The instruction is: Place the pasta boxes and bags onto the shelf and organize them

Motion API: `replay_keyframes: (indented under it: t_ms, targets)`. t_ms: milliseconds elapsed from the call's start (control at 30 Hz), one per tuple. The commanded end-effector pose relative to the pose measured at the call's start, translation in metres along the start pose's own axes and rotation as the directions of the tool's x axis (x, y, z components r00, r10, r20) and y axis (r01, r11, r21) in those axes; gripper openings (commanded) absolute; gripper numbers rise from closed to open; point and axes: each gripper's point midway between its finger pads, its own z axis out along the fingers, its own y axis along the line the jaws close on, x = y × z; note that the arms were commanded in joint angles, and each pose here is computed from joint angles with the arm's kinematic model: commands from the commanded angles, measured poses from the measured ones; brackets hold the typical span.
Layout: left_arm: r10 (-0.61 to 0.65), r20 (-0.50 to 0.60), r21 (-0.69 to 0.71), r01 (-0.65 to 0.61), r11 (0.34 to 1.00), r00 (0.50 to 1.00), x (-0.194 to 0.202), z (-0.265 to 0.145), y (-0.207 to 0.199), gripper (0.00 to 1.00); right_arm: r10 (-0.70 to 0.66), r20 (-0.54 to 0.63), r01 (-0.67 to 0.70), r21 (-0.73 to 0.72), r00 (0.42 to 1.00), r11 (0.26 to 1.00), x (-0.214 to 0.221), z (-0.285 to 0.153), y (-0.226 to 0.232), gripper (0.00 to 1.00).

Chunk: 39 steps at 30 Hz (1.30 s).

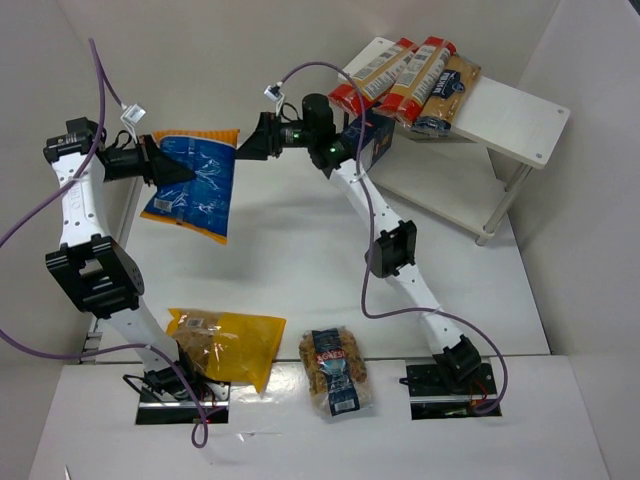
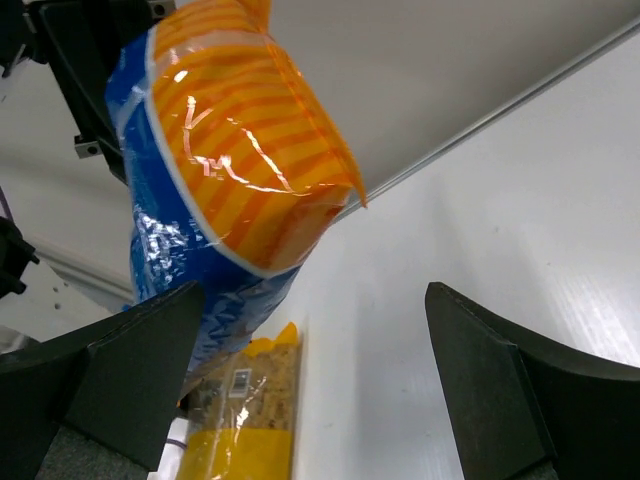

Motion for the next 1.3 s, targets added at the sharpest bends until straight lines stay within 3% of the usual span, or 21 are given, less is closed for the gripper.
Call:
replay_keyframes:
  t_ms: [0,333,767,833,900,1000,1033,1167,1267]
  targets:
    - [0.004,0.194,0.294,-0.062,0.954,0.981,-0.036,-0.005,-0.064,0.00,0.051,0.022,-0.050,-0.072,0.998,0.996,0.006,0.020,0.017,0.99]
    - [0.047,0.205,0.287,-0.106,0.952,0.978,-0.040,-0.004,-0.058,0.00,0.092,0.004,-0.089,-0.228,0.996,0.970,0.020,0.048,0.066,0.99]
    - [0.056,0.210,0.283,-0.116,0.952,0.976,-0.036,-0.003,-0.057,0.00,0.123,-0.135,-0.164,-0.356,0.983,0.920,0.050,0.068,0.137,0.99]
    - [0.065,0.218,0.273,-0.125,0.954,0.974,-0.037,-0.007,-0.058,0.00,0.125,-0.140,-0.169,-0.365,0.982,0.916,0.050,0.069,0.146,0.92]
    - [0.055,0.216,0.275,-0.114,0.955,0.975,-0.036,-0.006,-0.057,0.00,0.124,-0.140,-0.168,-0.366,0.982,0.915,0.050,0.069,0.147,0.61]
    - [0.040,0.214,0.277,-0.099,0.956,0.976,-0.032,-0.006,-0.057,0.00,0.135,-0.137,-0.176,-0.357,0.981,0.917,0.049,0.070,0.145,0.28]
    - [0.039,0.215,0.276,-0.099,0.956,0.976,-0.031,-0.006,-0.055,0.00,0.135,-0.137,-0.176,-0.357,0.981,0.917,0.049,0.070,0.145,0.00]
    - [0.048,0.217,0.274,-0.108,0.956,0.975,-0.031,-0.005,-0.055,0.01,0.076,-0.142,-0.127,-0.398,0.987,0.909,0.054,0.072,0.161,0.00]
    - [0.020,0.242,0.240,-0.080,0.967,0.970,-0.028,-0.018,-0.042,0.41,0.044,-0.124,-0.087,-0.367,0.991,0.926,0.041,0.063,0.157,0.00]
